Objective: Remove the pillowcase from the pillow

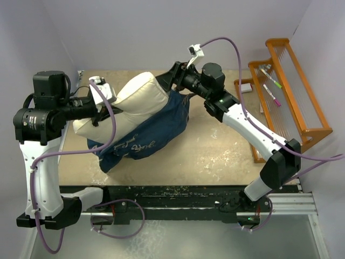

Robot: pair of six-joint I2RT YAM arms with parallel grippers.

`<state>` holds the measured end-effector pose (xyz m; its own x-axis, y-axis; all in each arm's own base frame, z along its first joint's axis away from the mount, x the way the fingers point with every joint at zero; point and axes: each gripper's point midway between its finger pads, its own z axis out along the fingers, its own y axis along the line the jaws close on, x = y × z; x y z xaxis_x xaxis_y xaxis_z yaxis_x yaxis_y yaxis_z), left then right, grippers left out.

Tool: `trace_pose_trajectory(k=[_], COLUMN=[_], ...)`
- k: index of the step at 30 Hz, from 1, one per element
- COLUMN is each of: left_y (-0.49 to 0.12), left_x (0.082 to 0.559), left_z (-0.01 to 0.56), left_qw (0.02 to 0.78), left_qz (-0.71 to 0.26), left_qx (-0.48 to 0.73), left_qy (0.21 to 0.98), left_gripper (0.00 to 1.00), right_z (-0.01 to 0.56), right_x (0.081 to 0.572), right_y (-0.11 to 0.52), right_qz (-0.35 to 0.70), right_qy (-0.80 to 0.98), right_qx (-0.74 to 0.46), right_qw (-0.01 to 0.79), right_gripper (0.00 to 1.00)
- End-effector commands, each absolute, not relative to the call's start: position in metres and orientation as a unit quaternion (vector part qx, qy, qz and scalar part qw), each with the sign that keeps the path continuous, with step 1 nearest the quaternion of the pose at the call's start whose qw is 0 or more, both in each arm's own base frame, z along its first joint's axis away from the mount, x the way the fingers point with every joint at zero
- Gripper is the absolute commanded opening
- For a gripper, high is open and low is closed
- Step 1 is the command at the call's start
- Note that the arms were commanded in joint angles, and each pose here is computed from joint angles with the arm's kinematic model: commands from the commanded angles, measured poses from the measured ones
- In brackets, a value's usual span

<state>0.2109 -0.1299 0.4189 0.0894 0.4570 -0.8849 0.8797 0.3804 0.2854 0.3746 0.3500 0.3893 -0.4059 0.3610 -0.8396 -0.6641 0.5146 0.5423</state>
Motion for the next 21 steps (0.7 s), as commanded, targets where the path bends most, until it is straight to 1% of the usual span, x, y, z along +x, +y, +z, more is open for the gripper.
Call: trace_pose_trajectory(k=[1, 4, 6, 7, 9, 11, 15, 21], left_y=[-0.138, -0.137, -0.136, -0.136, -0.136, -0.135, -0.132, -0.127], left_x=[0.188, 0.187, 0.187, 0.188, 0.189, 0.189, 0.189, 0.184], left_z=[0.416, 0.416, 0.417, 0.417, 0.418, 0.419, 0.42, 0.424], left_qw=[0.505, 0.505, 0.508, 0.509, 0.511, 0.513, 0.518, 0.528], left_qz=[-0.243, -0.239, -0.235, -0.234, -0.23, -0.226, -0.212, -0.185], left_qx=[0.527, 0.529, 0.53, 0.529, 0.529, 0.529, 0.533, 0.543], left_qy=[0.639, 0.638, 0.637, 0.638, 0.637, 0.636, 0.635, 0.627], left_gripper=[0.0, 0.0, 0.0, 0.0, 0.0, 0.0, 0.0, 0.0], right_z=[0.415, 0.407, 0.395, 0.389, 0.379, 0.37, 0.348, 0.305], right_x=[0.37, 0.374, 0.37, 0.368, 0.36, 0.363, 0.379, 0.401], right_y=[0.356, 0.357, 0.359, 0.36, 0.361, 0.352, 0.327, 0.293], right_qz=[0.504, 0.492, 0.495, 0.496, 0.501, 0.492, 0.481, 0.448], right_qy=[0.657, 0.665, 0.671, 0.675, 0.68, 0.689, 0.71, 0.743], right_qx=[-0.128, -0.137, -0.145, -0.149, -0.163, -0.159, -0.13, -0.082], right_qw=[0.546, 0.545, 0.533, 0.526, 0.511, 0.508, 0.498, 0.49], right_gripper=[0.69, 0.69, 0.65, 0.61, 0.49, 0.37, 0.01, 0.0])
